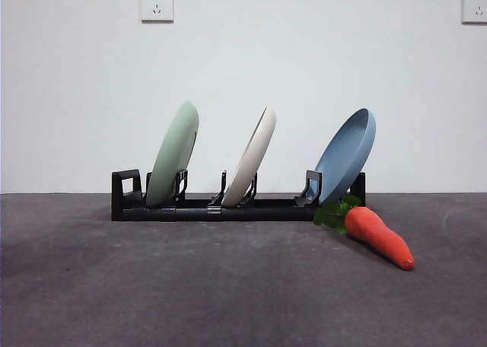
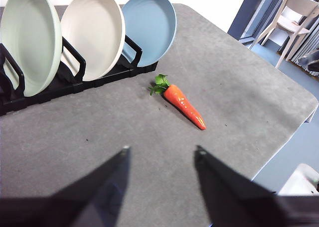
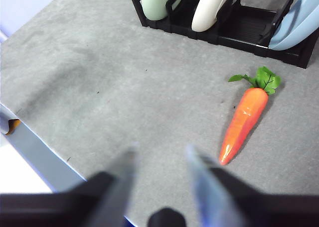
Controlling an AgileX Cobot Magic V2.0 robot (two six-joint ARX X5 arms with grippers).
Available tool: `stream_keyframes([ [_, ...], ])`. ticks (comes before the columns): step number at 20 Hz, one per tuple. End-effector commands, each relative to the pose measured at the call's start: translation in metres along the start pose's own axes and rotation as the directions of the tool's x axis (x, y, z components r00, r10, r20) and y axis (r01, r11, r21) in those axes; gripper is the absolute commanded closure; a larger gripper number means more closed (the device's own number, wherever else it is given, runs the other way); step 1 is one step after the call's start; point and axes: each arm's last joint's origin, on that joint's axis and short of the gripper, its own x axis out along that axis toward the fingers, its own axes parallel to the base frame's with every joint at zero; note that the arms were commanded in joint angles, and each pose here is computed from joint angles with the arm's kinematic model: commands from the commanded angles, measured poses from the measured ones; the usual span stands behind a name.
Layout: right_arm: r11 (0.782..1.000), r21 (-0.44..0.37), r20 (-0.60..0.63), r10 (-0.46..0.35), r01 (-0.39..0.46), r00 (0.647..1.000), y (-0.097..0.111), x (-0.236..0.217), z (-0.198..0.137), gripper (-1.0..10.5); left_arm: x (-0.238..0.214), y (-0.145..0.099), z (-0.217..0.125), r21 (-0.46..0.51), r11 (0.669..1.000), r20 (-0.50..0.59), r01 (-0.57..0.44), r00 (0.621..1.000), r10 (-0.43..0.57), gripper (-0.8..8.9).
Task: Take the green plate from the plate rack,put the plate on the table,take the carrot from the table,put the carrot in the plate
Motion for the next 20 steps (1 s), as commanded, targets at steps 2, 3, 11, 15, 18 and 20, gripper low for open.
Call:
stream_keyframes([
  [2, 1.0, -0.009, 0.004, 0.002, -0.002, 1.0, 0.001, 0.0, 0.001, 2.5, 0.001, 0.002, 0.004, 0.025, 0.999, 0.019, -0.024, 1.0, 0.023, 2.1],
  [3, 1.0, -0.009, 0.004, 0.002, -0.002, 1.0, 0.001, 0.0, 0.001, 2.5, 0.003, 0.004, 0.006, 0.029, 0.999, 0.025, -0.038, 0.999, 0.037, 2.1],
  [11, 1.0, -0.008, 0.001, -0.001, 0.001, 1.0, 0.0, 0.0, 0.001, 2.5, 0.05, 0.034, 0.036, 0.041, 0.999, 0.002, -0.008, 1.0, 0.008, 2.17],
  [15, 1.0, -0.008, 0.001, -0.002, 0.002, 1.0, 0.0, 0.0, 0.001, 2.5, 0.099, 0.05, 0.062, 0.073, 0.996, -0.032, -0.046, 0.998, 0.049, 2.17],
  [18, 1.0, -0.007, 0.0, -0.002, 0.002, 1.0, 0.0, 0.0, 0.001, 2.5, 0.141, 0.065, 0.082, 0.092, 0.994, -0.045, -0.057, 0.997, 0.061, 2.17],
  [20, 1.0, 0.001, -0.002, -0.001, 0.001, 1.0, 0.0, 0.0, 0.001, 2.5, 0.171, 0.076, 0.094, 0.098, 0.993, -0.058, -0.064, 0.996, 0.07, 2.17],
])
